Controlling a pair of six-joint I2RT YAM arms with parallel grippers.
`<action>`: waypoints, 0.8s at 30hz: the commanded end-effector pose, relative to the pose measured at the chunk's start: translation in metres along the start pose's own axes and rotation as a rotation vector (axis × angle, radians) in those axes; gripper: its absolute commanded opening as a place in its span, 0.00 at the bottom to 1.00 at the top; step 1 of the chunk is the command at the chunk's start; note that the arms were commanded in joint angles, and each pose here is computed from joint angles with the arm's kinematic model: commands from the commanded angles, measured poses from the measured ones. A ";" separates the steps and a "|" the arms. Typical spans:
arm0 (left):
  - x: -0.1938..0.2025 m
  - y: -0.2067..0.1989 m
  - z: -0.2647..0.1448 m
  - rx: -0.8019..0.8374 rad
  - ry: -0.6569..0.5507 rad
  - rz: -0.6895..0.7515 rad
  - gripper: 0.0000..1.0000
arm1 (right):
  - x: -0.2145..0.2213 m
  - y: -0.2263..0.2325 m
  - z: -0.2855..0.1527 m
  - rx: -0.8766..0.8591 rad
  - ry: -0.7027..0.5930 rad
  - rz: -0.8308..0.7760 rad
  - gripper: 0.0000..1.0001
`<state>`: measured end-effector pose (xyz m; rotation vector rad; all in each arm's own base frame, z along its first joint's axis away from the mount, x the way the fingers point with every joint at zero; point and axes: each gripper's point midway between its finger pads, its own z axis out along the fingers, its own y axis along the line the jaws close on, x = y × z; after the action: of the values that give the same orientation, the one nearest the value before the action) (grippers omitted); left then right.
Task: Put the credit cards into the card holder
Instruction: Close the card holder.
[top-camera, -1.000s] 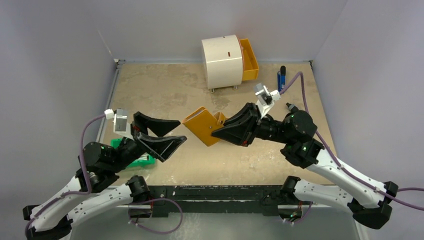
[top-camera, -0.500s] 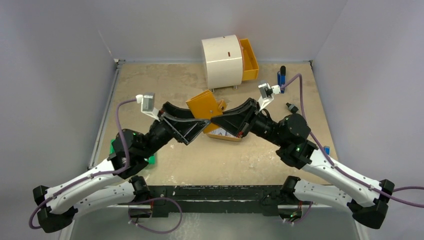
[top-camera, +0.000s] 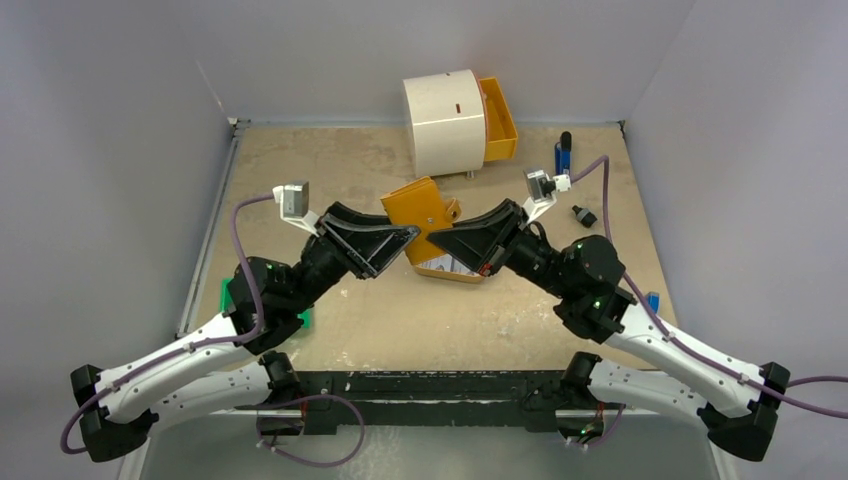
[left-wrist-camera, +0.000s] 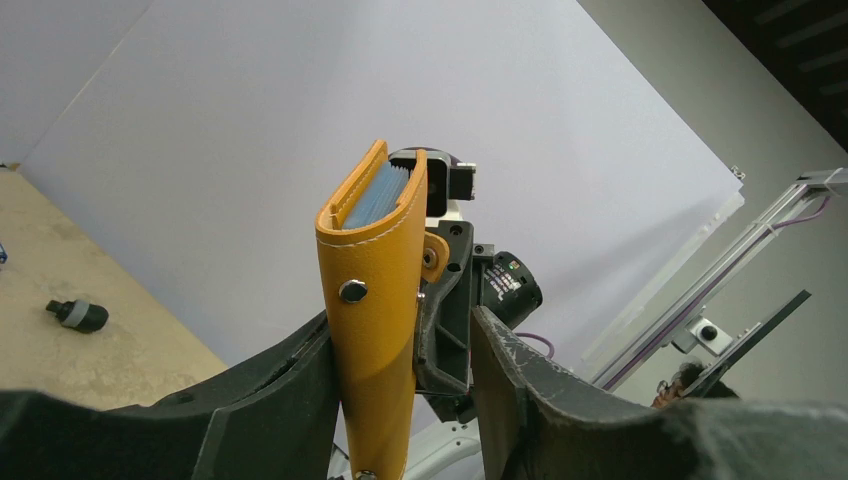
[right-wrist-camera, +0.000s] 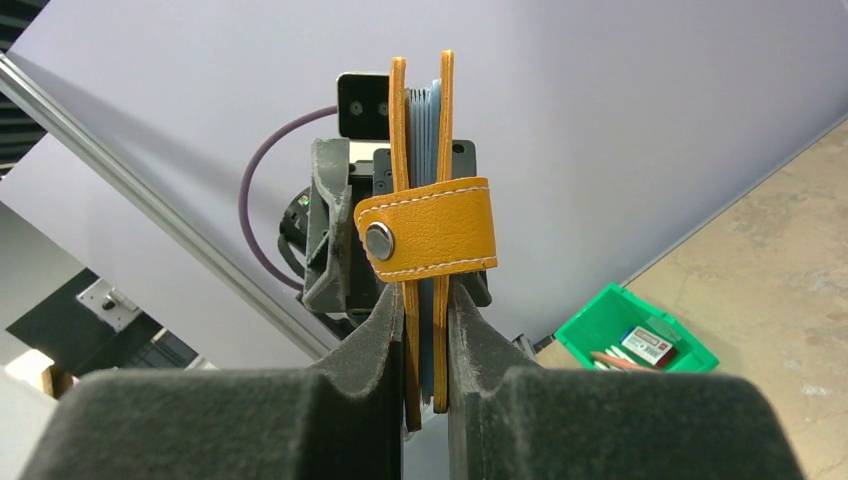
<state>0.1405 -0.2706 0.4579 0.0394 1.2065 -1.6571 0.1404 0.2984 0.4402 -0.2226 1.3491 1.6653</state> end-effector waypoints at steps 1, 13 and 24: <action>-0.015 -0.022 0.003 0.075 -0.053 -0.037 0.49 | -0.024 0.015 -0.002 -0.047 -0.109 0.008 0.00; -0.001 -0.012 0.004 0.051 -0.006 -0.060 0.30 | -0.029 0.015 -0.008 -0.067 -0.161 0.029 0.00; -0.020 0.004 -0.006 -0.080 -0.065 0.002 0.00 | -0.013 0.010 -0.014 0.021 0.005 -0.095 0.55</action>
<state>0.1460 -0.2751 0.4465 0.0012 1.2635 -1.6620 0.1405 0.2950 0.4319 -0.1874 1.3457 1.6837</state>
